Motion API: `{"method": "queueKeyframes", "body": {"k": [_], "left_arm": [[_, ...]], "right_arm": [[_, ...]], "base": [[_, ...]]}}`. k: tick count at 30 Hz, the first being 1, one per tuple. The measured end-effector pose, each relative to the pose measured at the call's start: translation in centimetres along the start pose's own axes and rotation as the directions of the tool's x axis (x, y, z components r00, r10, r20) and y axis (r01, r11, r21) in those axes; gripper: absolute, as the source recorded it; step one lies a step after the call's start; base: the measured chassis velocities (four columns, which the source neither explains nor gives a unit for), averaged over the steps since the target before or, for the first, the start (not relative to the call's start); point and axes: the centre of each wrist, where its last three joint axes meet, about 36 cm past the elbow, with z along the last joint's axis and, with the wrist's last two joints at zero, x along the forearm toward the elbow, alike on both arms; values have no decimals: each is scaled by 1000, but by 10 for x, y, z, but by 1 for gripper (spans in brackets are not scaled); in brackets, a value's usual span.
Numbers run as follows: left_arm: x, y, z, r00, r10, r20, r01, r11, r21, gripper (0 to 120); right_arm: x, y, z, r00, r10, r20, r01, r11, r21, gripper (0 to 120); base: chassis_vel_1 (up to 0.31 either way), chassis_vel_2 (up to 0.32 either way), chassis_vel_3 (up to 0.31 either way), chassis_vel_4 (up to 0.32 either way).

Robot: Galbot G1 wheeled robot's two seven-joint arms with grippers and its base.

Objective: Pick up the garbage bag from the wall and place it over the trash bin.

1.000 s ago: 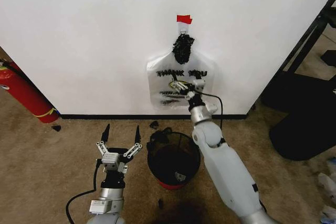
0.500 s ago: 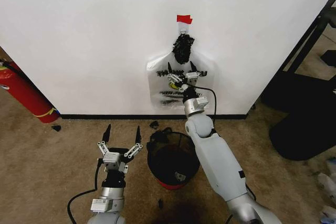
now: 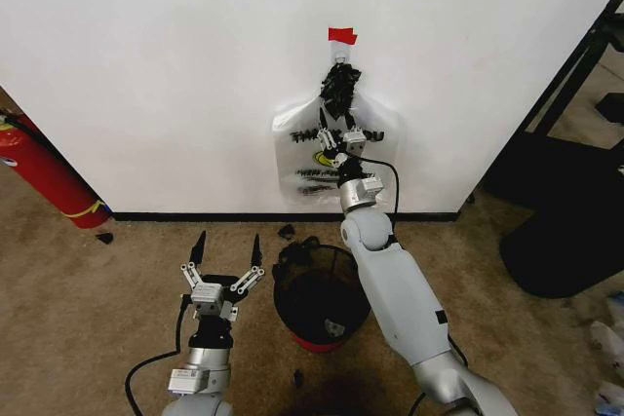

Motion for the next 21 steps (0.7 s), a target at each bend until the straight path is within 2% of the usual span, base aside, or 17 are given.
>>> {"method": "queueKeyframes", "body": {"k": [6,8,9,14,15,16,17,21], "left_arm": [[0,-1,2,1000,-1,-3,1,1000,2,100],[0,-1,3,1000,-1,-3,1,1000,3,100],[0,-1,3,1000,-1,-3,1,1000,3,100],[1,-2,4,1000,0,-5,1,1000,4,100],[1,-2,4,1000,0,-5,0,1000,4,100],[1,-2,4,1000,0,-6,0,1000,3,100],[1,-2,4,1000,0,-6,0,1000,3,100],[1,-3,5,1000,-1,-6,1,1000,5,100]], "right_arm": [[-1,-4,-2,1000,2,-2,-2,1000,6,51],[-2,-6,-3,1000,5,-2,-5,1000,9,43],[-2,-6,-3,1000,5,-2,-5,1000,9,43],[-3,-10,-3,1000,13,-6,-13,1000,12,22],[-3,-10,-3,1000,13,-7,-13,1000,13,22],[-3,-11,-3,1000,13,-7,-13,1000,13,16],[-3,-11,-3,1000,13,-7,-13,1000,13,16],[-3,-12,-4,1000,12,-8,-11,1000,15,0]], "base": [[0,0,0,0],[0,0,0,0],[0,0,0,0],[0,0,0,0],[0,0,0,0],[0,0,0,0],[0,0,0,0],[0,0,0,0]]}}
